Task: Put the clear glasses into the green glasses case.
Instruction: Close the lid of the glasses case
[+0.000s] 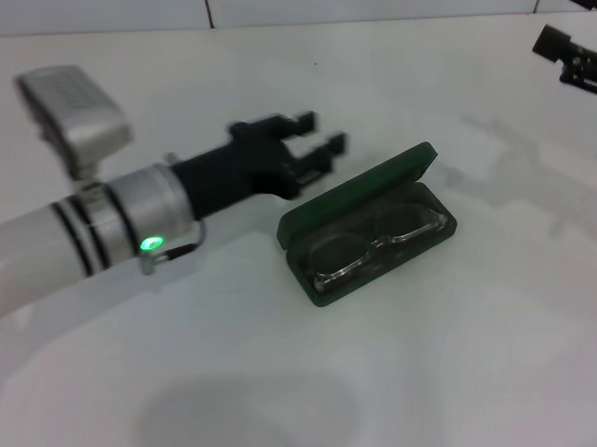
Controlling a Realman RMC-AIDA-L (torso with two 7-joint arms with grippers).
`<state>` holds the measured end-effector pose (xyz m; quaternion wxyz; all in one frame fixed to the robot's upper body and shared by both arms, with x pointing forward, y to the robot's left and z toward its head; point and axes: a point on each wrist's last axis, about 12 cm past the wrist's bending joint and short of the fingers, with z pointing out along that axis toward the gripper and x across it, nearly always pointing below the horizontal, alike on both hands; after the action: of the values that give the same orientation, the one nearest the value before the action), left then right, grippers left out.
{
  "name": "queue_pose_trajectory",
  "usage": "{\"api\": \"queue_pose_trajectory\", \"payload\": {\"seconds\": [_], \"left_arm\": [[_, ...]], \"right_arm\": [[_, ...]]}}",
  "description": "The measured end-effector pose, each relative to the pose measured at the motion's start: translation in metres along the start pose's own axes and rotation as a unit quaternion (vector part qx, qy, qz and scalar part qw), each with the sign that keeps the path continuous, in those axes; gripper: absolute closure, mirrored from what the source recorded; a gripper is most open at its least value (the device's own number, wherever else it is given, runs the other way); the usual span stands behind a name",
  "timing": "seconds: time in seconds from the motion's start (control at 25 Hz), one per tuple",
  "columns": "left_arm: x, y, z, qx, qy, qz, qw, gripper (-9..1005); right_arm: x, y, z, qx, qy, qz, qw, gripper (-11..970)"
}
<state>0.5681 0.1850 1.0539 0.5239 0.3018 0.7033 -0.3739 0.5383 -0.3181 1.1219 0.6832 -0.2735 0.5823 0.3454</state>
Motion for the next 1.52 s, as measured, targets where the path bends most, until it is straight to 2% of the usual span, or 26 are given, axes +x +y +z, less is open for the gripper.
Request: {"api": "queue_pose_trajectory", "payload": {"seconds": [0.2,0.24,0.4,0.68,0.8,0.88,0.96,1.2,1.52], "left_arm": [[0.002,-0.006,0.008,0.017,0.016,0.003,1.000,482],[0.007,-0.011,0.011,0.031,0.034,0.011,0.999,482],[0.008,-0.013,0.012,0.040,0.040,0.016,0.998,481],[0.009,-0.015,0.011,0.043,0.037,0.008,0.998,481],[0.005,-0.016,0.009,0.043,0.010,-0.001,0.999,482],[-0.001,-0.014,0.008,0.034,-0.020,-0.001,0.999,482],[-0.002,-0.011,0.008,0.020,-0.021,0.004,1.000,482],[0.007,-0.001,0.020,-0.025,0.045,0.018,0.999,482],[0.008,-0.008,0.030,-0.021,0.057,0.026,0.998,481]], "right_arm": [[0.000,-0.007,0.012,0.019,-0.004,0.001,1.000,111],[0.000,-0.008,0.013,0.020,-0.004,0.002,1.000,112],[-0.001,-0.009,0.014,0.020,-0.004,-0.002,1.000,114],[-0.002,-0.010,0.014,0.019,-0.005,-0.005,1.000,114],[-0.002,-0.010,0.014,0.020,-0.004,-0.005,1.000,115],[-0.002,-0.010,0.013,0.020,-0.004,-0.006,1.000,115],[-0.001,-0.009,0.012,0.020,-0.005,-0.005,1.000,115],[0.000,-0.008,0.015,0.017,-0.003,-0.003,1.000,115],[0.001,-0.008,0.012,0.020,-0.001,-0.002,1.000,115]]}}
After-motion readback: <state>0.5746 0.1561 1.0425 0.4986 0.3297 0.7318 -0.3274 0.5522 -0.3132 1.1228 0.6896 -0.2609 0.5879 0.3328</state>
